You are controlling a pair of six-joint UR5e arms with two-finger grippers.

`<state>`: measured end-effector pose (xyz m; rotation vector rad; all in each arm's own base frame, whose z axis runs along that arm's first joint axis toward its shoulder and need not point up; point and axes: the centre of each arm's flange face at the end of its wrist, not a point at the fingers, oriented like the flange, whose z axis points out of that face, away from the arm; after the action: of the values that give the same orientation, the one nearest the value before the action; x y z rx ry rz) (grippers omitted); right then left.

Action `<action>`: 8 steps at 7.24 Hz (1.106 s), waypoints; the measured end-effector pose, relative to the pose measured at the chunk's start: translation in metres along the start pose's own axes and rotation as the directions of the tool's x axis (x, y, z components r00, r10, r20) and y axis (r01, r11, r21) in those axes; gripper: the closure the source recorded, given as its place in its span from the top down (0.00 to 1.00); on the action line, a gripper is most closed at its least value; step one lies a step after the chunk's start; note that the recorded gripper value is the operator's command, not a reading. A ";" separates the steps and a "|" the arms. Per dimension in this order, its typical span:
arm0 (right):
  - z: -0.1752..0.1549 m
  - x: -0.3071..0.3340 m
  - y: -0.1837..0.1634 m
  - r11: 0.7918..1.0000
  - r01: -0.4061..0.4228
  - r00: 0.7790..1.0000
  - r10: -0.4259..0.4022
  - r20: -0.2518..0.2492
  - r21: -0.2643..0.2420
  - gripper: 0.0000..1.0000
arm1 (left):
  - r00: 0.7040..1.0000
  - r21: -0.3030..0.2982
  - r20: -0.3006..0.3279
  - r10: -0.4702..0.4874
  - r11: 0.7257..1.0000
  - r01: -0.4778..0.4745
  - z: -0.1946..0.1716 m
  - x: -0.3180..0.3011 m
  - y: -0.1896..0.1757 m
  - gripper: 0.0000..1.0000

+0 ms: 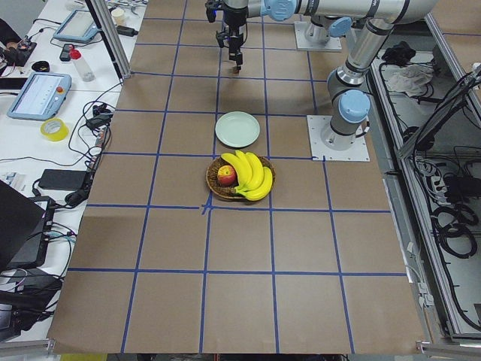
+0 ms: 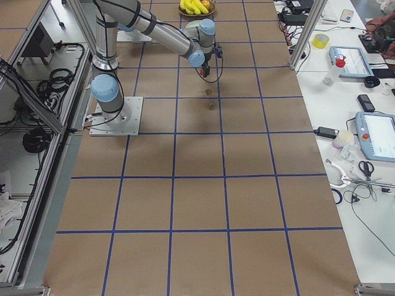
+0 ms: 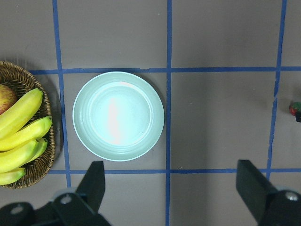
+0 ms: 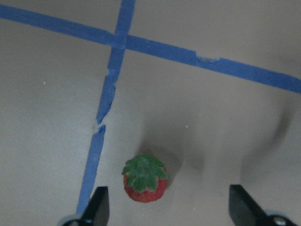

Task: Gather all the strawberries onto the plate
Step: 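Close the right gripper on the strawberry and lift it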

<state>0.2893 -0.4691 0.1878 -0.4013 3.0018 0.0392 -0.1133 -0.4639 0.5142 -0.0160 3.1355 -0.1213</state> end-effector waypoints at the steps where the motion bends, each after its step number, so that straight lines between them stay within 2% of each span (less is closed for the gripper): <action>1: 0.002 0.000 0.000 1.000 0.000 1.000 0.000 0.002 -0.003 0.86 | 1.000 0.000 0.001 0.000 1.000 0.000 0.000 0.000 0.000 1.00; 3: 0.009 0.000 0.000 1.000 -0.001 1.000 0.001 0.007 -0.016 0.51 | 1.000 0.000 0.001 0.000 1.000 0.000 0.000 0.000 0.000 1.00; 4: 0.011 -0.001 -0.001 1.000 -0.001 1.000 0.002 0.020 -0.020 0.18 | 1.000 0.000 0.001 0.000 1.000 0.000 0.000 0.000 0.000 1.00; 5: 0.012 -0.003 -0.001 1.000 -0.002 0.999 0.003 0.034 -0.021 0.00 | 1.000 0.000 0.001 0.000 1.000 0.000 0.000 0.000 0.000 1.00; 8: 0.006 -0.004 -0.005 1.000 -0.012 0.999 0.012 0.045 -0.010 0.00 | 1.000 -0.001 0.001 0.000 1.000 0.000 0.000 0.000 0.000 1.00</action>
<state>0.2955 -0.4724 0.1827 -0.3786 2.9607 0.0636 -0.1132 -0.4638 0.5137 -0.0161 3.1345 -0.1196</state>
